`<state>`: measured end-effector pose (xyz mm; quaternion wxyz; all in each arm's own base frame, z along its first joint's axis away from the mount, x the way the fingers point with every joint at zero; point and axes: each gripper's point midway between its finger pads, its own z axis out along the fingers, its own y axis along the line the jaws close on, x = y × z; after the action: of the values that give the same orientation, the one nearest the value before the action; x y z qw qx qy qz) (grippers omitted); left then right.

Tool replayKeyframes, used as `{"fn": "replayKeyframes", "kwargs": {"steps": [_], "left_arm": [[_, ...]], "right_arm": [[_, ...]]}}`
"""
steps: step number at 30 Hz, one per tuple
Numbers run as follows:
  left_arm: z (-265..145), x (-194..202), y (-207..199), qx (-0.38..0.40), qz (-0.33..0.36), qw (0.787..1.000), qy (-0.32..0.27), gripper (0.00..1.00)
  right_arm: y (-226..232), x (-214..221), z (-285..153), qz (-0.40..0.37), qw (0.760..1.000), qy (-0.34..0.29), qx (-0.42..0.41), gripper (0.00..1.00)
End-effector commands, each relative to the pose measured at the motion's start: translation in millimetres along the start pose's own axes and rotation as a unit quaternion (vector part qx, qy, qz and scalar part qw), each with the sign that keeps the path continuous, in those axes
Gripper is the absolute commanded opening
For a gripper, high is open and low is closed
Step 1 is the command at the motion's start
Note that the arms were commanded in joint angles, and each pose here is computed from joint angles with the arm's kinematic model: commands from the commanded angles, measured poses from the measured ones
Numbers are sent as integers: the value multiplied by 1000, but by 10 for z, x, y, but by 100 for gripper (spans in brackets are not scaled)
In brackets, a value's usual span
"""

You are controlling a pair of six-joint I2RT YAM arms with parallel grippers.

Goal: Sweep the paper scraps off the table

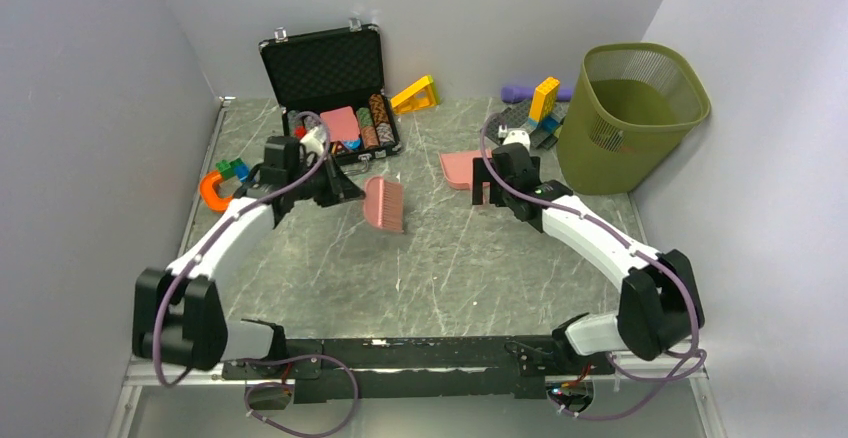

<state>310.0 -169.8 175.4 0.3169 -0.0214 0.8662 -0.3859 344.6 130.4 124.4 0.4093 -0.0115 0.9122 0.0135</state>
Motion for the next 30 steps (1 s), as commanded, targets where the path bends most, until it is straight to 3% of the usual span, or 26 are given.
{"fn": "replayKeyframes", "kwargs": {"steps": [1, 2, 3, 4, 5, 7, 18, 23, 30], "left_arm": [[302, -365, -368, 44, -10, 999, -21, 0], [359, -359, -357, 39, -12, 999, -14, 2], [398, -351, -385, 45, -5, 999, -9, 16], [422, -330, -408, 47, -1, 999, -4, 69], [417, -333, -393, 34, 3, 999, -9, 96], [346, -353, -367, 10, 18, 999, -28, 99], [-469, -410, -86, -144, 112, 977, -107, 99], [-698, -265, -126, -122, 114, 974, -153, 99], [-747, 140, -78, -53, 95, 974, -200, 99]], "right_arm": [[-9, -375, -202, 28, 997, -75, -8, 100], [-16, -382, -222, 29, 997, -77, -8, 100], [-25, -378, -236, 31, 997, -77, -6, 100], [-35, -373, -244, 33, 996, -77, -5, 100], [-34, -368, -254, 34, 996, -77, -6, 100], [-45, -349, -264, 36, 997, -75, -5, 100], [19, -537, -688, 61, 988, -126, -62, 100], [-38, -604, -997, 89, 977, -173, -86, 100], [-167, -224, -1123, 125, 965, -205, -109, 100]]}}
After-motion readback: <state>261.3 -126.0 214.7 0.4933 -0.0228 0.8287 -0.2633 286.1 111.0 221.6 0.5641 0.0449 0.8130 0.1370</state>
